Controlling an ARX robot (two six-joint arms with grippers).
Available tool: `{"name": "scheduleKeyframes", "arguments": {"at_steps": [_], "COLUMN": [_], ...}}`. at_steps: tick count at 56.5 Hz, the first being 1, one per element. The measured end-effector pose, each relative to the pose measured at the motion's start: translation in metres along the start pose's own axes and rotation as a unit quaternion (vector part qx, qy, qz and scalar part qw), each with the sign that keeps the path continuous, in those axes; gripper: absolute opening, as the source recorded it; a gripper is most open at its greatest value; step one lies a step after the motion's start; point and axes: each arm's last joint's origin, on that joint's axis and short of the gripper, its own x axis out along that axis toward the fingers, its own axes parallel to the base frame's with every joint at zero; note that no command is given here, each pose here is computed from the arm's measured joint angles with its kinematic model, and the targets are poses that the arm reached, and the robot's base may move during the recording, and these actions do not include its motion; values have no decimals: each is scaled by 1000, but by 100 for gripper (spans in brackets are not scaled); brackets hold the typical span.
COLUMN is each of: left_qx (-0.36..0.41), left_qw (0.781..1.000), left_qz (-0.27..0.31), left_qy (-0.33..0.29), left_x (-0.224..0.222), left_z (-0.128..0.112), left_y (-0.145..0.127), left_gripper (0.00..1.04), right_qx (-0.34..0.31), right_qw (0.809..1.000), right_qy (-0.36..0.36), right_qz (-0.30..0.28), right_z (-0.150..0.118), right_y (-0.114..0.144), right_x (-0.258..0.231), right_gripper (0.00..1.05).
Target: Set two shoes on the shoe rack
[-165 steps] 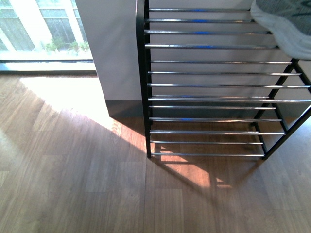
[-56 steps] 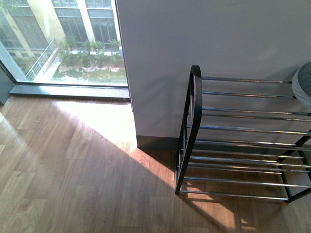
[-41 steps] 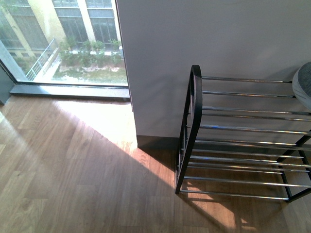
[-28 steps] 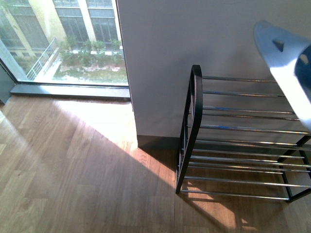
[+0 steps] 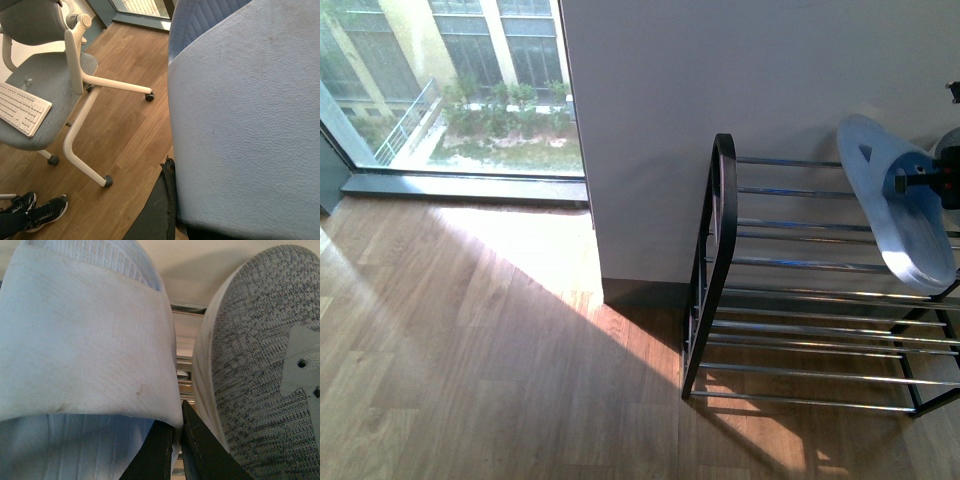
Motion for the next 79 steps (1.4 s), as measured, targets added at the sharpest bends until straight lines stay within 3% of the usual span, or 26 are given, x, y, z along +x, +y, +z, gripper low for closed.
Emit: {"name": "scheduleKeyframes", "arguments": {"at_steps": [7,18,29,36,43,50,56,61,65,74,79], "left_qx": [0,0,0,0,0,0,0,0,0,0,0], "left_qw": [1000,1000,1000,1000,1000,1000,1000,1000,1000,1000,1000], "left_qz": [0,0,0,0,0,0,0,0,0,0,0], "left_qy": [0,0,0,0,0,0,0,0,0,0,0], "left_x": [0,0,0,0,0,0,0,0,0,0,0], "left_z": [0,0,0,0,0,0,0,0,0,0,0], "left_y": [0,0,0,0,0,0,0,0,0,0,0], "left_gripper": [2,2,2,2,2,2,2,2,2,2,2], "right_qx": [-16,-13,-3,6,39,62,77,76,73,71,80], "right_qw": [1000,1000,998,996,994,990,989,973,954,937,937], "right_qy": [-8,-16,-5,-18,-68,-126,-123,-216,-287,-339,-338], "right_qz": [-11,15,60,85,81,26,-10,35,41,41,41], "right_z": [-2,4,26,46,64,55,40,31,17,7,-7], "right_y": [0,1,-10,-33,-79,-136,-157,-144,-118,-86,-65], "right_x": [3,-7,-42,-78,-126,-180,-196,-192,-199,-225,-238], "right_gripper": [2,38,65,82,97,96,96,84,70,49,30]}}
